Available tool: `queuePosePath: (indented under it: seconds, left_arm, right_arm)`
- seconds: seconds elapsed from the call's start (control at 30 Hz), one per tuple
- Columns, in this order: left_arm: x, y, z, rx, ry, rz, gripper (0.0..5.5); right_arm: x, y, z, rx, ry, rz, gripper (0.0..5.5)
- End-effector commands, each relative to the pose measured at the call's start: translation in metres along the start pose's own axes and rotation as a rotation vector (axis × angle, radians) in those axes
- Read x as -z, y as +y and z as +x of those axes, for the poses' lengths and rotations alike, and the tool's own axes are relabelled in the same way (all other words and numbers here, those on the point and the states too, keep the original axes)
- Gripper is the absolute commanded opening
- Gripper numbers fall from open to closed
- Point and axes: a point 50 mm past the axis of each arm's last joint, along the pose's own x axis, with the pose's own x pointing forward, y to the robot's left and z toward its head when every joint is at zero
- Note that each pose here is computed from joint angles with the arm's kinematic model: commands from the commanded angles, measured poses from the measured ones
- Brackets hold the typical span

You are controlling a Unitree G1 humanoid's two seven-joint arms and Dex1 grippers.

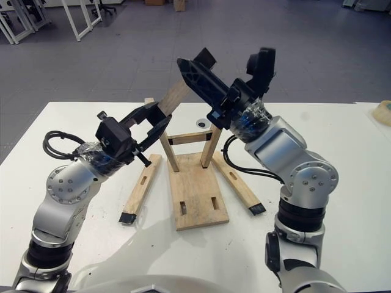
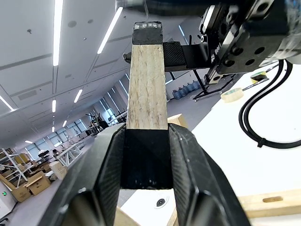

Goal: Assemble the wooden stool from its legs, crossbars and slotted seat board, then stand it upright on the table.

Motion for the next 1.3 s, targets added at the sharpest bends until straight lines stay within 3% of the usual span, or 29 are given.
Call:
queuePosePath:
  seconds: [0.03,0.2,0.37,0.4,0.5,0.63,0.73,0.83,0.97,1.3]
  left_arm:
    - [0.002,0.000,0.000,0.010,0.008,0.028,1.30]
    - [0.002,0.000,0.000,0.020,0.001,0.032,1.30]
    - [0.003,0.002,0.000,0.022,-0.014,0.049,1.30]
    - [0.003,0.002,0.000,0.020,-0.020,0.055,1.68]
    - [0.008,0.001,-0.005,0.032,-0.005,0.066,2.10]
    - [0.032,-0.007,-0.023,0.070,0.106,0.068,2.32]
    - [0.044,0.002,-0.030,-0.056,0.177,0.046,2.32]
    - [0.050,0.008,-0.031,-0.160,0.200,0.026,2.32]
    - [0.073,0.006,-0.046,-0.195,0.318,0.029,2.32]
    - [0.087,0.003,-0.054,-0.191,0.381,0.021,2.32]
  right_arm:
    - [0.005,-0.003,-0.001,0.014,0.034,-0.067,1.24]
    - [0.007,-0.003,-0.006,0.003,0.048,-0.080,0.46]
    - [0.003,-0.003,-0.007,-0.016,0.036,-0.065,0.41]
    - [0.001,-0.003,-0.008,-0.019,0.022,-0.044,0.41]
    - [-0.003,-0.006,-0.013,-0.007,0.004,0.000,0.41]
    - [-0.004,-0.018,-0.044,0.084,0.063,-0.005,0.41]
    - [-0.001,-0.035,-0.084,0.194,0.171,-0.040,0.40]
    - [0.008,-0.057,-0.104,0.275,0.245,-0.043,0.40]
    - [0.023,-0.082,-0.123,0.371,0.335,-0.072,0.40]
    - [0.037,-0.122,-0.151,0.521,0.340,-0.075,0.40]
